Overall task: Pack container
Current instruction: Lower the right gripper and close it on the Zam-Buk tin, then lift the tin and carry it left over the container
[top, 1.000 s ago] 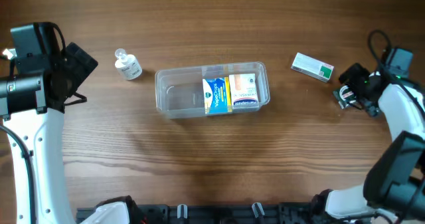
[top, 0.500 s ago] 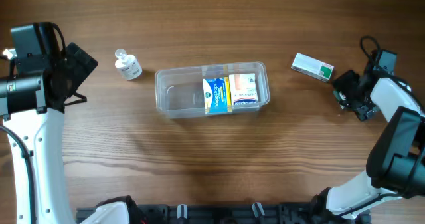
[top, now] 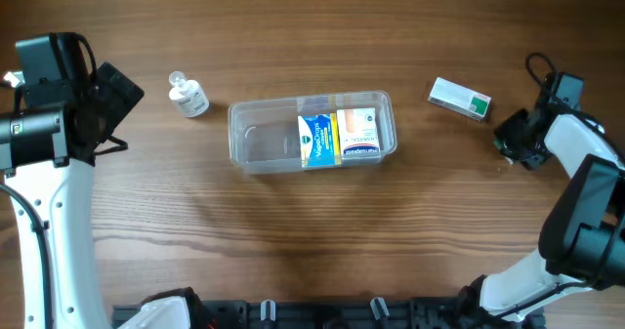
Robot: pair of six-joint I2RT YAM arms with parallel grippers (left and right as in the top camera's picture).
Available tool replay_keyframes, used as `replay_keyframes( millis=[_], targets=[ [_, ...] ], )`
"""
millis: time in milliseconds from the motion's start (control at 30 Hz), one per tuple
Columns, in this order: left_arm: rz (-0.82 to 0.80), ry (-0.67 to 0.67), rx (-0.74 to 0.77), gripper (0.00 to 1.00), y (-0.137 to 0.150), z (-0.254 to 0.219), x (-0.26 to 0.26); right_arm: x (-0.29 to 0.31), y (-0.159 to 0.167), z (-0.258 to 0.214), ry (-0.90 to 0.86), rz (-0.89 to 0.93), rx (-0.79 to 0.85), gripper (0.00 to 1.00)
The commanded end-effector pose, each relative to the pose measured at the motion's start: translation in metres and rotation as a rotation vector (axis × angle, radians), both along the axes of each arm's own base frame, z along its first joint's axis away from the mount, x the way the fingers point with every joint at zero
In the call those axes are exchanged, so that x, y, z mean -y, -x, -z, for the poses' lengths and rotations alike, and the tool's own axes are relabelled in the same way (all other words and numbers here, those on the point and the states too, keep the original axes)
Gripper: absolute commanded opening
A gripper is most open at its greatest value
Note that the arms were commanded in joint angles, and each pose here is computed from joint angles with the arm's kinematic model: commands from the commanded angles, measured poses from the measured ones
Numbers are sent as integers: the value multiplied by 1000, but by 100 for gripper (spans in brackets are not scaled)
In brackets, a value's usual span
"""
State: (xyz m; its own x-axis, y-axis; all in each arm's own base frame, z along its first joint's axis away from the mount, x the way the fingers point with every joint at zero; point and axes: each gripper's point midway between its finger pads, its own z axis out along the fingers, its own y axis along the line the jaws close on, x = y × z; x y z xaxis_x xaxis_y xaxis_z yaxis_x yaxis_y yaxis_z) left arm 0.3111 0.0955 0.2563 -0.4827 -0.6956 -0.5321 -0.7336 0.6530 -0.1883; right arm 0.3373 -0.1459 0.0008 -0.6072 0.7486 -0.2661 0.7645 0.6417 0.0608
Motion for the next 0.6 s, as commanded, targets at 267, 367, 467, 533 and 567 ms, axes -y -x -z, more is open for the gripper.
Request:
replay_keyframes(
  millis=[267, 367, 467, 533, 567],
  targets=[
    [-8, -8, 12, 100, 0, -5, -3, -81, -34, -151, 90, -357, 235, 52],
    [-8, -8, 12, 100, 0, -5, -3, -147, -38, -175, 70, -532, 314, 52],
    [-7, -8, 12, 100, 0, -5, -3, -215, -37, -184, 27, -702, 374, 52],
    [-8, -8, 11, 100, 0, -5, -3, -254, -35, -187, 3, -799, 403, 52],
    [-7, -8, 12, 100, 0, -5, -3, -274, -33, -189, -6, -845, 423, 52]
  ],
)
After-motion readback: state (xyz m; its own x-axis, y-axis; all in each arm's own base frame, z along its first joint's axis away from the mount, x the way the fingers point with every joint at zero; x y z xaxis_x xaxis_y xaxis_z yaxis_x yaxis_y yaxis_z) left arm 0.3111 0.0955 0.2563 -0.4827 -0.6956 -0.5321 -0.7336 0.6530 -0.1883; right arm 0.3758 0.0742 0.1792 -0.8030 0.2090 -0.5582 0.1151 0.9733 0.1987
